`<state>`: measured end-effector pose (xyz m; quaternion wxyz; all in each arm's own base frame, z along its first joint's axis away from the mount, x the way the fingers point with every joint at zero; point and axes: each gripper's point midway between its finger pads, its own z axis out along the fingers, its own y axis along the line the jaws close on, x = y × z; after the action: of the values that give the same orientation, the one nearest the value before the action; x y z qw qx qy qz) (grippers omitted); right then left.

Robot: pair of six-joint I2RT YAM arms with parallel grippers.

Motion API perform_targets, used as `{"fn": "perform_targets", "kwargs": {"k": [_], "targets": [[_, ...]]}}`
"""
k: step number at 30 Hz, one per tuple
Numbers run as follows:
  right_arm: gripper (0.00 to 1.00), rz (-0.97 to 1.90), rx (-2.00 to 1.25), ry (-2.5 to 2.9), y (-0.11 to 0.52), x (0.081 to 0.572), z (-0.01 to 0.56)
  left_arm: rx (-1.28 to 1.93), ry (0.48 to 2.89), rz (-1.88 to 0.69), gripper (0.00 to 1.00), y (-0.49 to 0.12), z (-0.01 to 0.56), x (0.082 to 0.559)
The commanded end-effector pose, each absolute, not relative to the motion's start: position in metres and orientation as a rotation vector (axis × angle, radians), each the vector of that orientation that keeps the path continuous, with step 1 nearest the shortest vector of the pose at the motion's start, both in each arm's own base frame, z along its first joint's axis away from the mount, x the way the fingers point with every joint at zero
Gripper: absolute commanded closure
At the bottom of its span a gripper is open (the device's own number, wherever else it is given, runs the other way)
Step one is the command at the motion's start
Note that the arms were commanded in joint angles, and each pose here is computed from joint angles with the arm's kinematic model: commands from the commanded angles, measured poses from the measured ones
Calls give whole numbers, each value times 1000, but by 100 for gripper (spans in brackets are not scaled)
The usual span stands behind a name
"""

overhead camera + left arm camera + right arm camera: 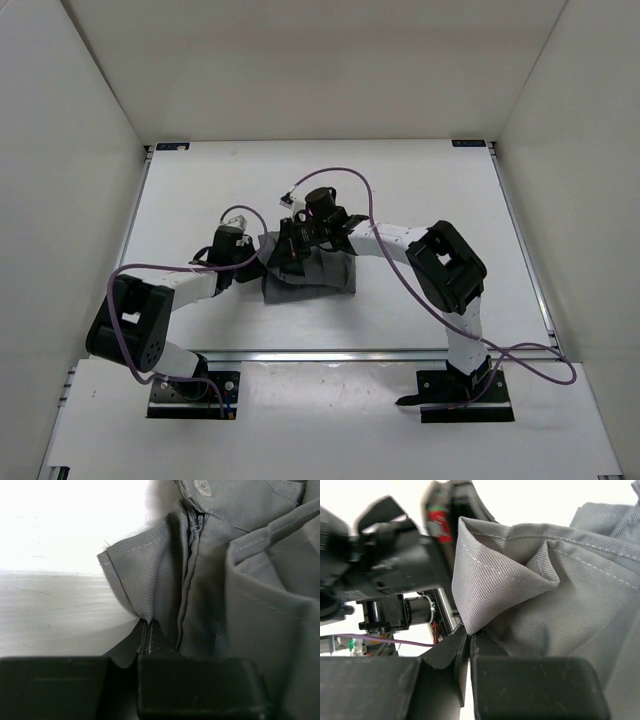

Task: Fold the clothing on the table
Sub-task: Fold the skirt

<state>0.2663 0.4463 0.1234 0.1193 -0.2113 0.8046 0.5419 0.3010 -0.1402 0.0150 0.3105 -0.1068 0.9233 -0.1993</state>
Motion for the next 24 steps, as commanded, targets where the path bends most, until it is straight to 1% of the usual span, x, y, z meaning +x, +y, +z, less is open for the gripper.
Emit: {"fn": "perform_targets", "kwargs": {"k": [1, 10, 15, 17, 18, 19, 20, 22, 23, 24], "targets": [[100, 1613, -644, 2315, 454, 264, 139, -299, 2500, -506, 100, -132, 4, 282], [100, 1564, -698, 2520, 446, 228, 102, -320, 2488, -467, 100, -125, 7, 285], [100, 1608, -725, 2557, 453, 221, 87, -352, 2470, -448, 100, -119, 9, 288], [100, 1573, -729, 2548, 458, 228, 85, -357, 2468, -448, 100, -117, 10, 288], [100, 1556, -730, 2562, 458, 231, 79, -353, 2460, -451, 97, -117, 12, 289], [100, 1550, -729, 2555, 461, 233, 82, -370, 2448, -446, 85, -113, 15, 291], [100, 1523, -709, 2570, 459, 239, 75, -363, 2434, -457, 80, -116, 22, 292], [100, 1484, -702, 2565, 460, 244, 74, -386, 2399, -424, 77, -108, 31, 296], [100, 1456, -682, 2573, 460, 249, 70, -398, 2370, -411, 72, -102, 38, 297], [99, 1437, -672, 2575, 461, 252, 69, -404, 2342, -416, 61, -102, 46, 301]]}}
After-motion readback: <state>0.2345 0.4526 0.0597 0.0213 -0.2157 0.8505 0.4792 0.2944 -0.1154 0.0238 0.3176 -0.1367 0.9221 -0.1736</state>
